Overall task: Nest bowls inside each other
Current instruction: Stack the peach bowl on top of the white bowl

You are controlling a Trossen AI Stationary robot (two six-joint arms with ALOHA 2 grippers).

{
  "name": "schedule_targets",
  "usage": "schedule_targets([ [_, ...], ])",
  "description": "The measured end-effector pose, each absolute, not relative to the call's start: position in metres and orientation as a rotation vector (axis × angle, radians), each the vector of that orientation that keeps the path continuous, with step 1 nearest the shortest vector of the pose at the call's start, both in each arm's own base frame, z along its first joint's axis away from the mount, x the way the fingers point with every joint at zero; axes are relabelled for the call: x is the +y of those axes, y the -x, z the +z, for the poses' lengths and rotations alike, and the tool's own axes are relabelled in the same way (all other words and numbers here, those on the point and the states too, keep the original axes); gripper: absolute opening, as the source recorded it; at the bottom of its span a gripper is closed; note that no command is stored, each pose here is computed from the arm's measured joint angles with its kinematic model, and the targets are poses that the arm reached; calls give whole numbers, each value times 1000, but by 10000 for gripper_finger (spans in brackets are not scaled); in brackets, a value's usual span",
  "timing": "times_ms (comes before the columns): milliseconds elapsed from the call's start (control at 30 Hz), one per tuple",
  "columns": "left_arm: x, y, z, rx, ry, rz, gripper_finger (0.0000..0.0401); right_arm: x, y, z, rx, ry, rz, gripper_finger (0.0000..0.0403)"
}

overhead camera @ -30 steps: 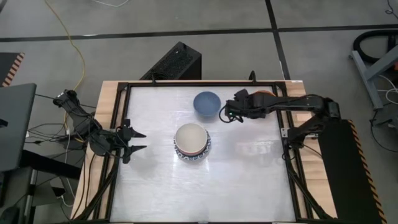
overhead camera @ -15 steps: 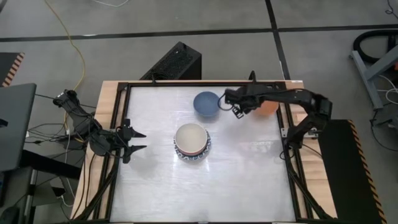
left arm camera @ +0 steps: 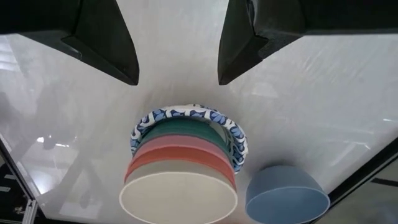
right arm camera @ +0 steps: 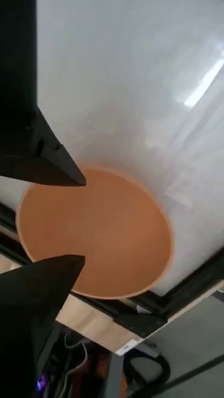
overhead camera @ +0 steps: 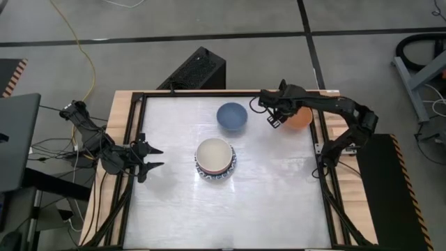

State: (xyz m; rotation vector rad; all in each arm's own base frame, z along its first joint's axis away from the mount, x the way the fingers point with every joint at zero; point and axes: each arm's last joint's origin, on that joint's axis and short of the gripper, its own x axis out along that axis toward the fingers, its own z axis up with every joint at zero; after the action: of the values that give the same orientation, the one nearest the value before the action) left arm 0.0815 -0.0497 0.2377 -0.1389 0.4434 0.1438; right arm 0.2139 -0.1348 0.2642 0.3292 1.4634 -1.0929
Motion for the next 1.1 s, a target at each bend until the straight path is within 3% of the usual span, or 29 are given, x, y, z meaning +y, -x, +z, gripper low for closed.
schedule_targets([
  [233, -50, -82, 238, 444, 124, 140, 208, -120, -174, 230, 1422, -369, -1024, 212],
  [633, -52, -82, 237, 477, 195, 83, 208, -88, -136, 251, 980, -301, -810, 212],
  [1100, -53, -81, 237, 502, 205, 42, 208, -83, -130, 246, 961, -304, -804, 212],
])
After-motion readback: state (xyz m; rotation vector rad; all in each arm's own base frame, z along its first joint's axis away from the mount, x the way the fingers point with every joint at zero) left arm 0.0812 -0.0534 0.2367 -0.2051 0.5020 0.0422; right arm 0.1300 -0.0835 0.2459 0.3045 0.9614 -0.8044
